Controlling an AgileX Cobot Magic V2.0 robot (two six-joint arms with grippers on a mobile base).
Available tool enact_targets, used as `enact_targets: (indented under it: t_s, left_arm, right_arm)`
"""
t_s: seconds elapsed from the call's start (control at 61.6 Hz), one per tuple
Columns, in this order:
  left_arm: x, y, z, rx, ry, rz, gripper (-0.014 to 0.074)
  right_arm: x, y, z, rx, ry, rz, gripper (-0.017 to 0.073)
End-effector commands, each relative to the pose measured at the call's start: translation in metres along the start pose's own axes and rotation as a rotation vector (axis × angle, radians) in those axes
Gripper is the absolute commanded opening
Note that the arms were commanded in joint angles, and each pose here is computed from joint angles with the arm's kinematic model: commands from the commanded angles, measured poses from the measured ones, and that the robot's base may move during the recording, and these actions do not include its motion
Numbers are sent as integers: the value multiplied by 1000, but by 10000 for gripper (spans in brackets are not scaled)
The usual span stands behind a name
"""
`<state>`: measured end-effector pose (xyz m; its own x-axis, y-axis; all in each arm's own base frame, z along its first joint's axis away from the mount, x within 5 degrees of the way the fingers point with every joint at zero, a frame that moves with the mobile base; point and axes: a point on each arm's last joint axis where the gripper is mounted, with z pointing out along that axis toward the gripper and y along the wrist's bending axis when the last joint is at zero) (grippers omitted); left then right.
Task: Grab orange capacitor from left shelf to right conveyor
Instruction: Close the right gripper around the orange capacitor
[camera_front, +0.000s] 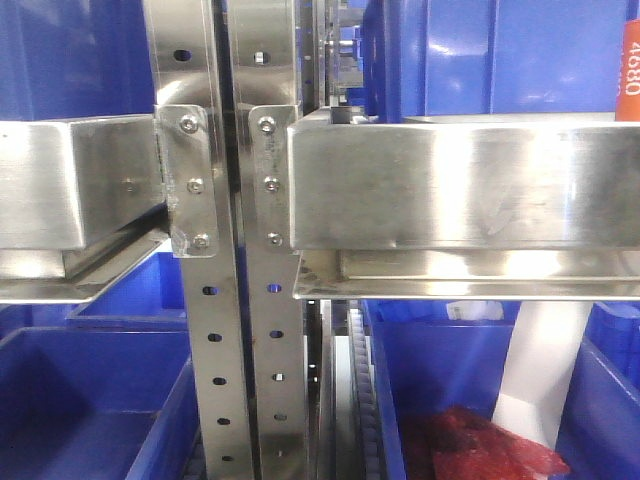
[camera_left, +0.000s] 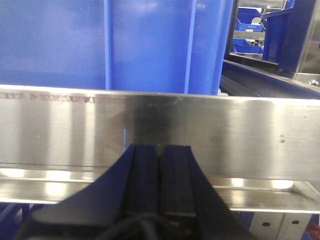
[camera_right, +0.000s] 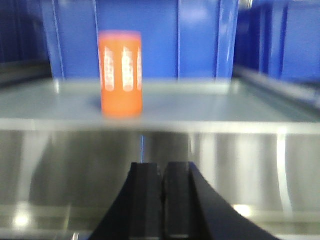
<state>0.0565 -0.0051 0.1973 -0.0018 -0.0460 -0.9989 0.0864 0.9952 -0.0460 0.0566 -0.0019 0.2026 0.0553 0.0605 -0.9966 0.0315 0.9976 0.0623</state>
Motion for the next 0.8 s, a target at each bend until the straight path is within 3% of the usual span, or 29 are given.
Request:
enact_targets:
  t_s: [0.0, 0.292, 0.357, 0.584, 0.665, 0.779]
  left_arm:
    - [-10, 0, -2, -2, -106, -3, -127]
    - [-10, 0, -2, -2, -106, -3, -127]
    - [-10, 0, -2, -2, -106, -3, -127]
    - [-10, 0, -2, -2, -106, -3, -127]
    - [-10, 0, -2, -2, -106, -3, -127]
    - [-10, 0, -2, -2, -106, -3, -127]
  right_arm:
    - [-21, 0, -3, 5, -195, 10, 55]
    - [-90, 6, -10, -9, -163, 10, 83]
    - [-105, 7, -7, -9, -147, 10, 148]
    - [-143, 9, 21, -6, -84, 10, 564]
    - [-145, 9, 37, -3, -11, 11, 638]
    - [-140, 9, 57, 3, 77, 11, 624]
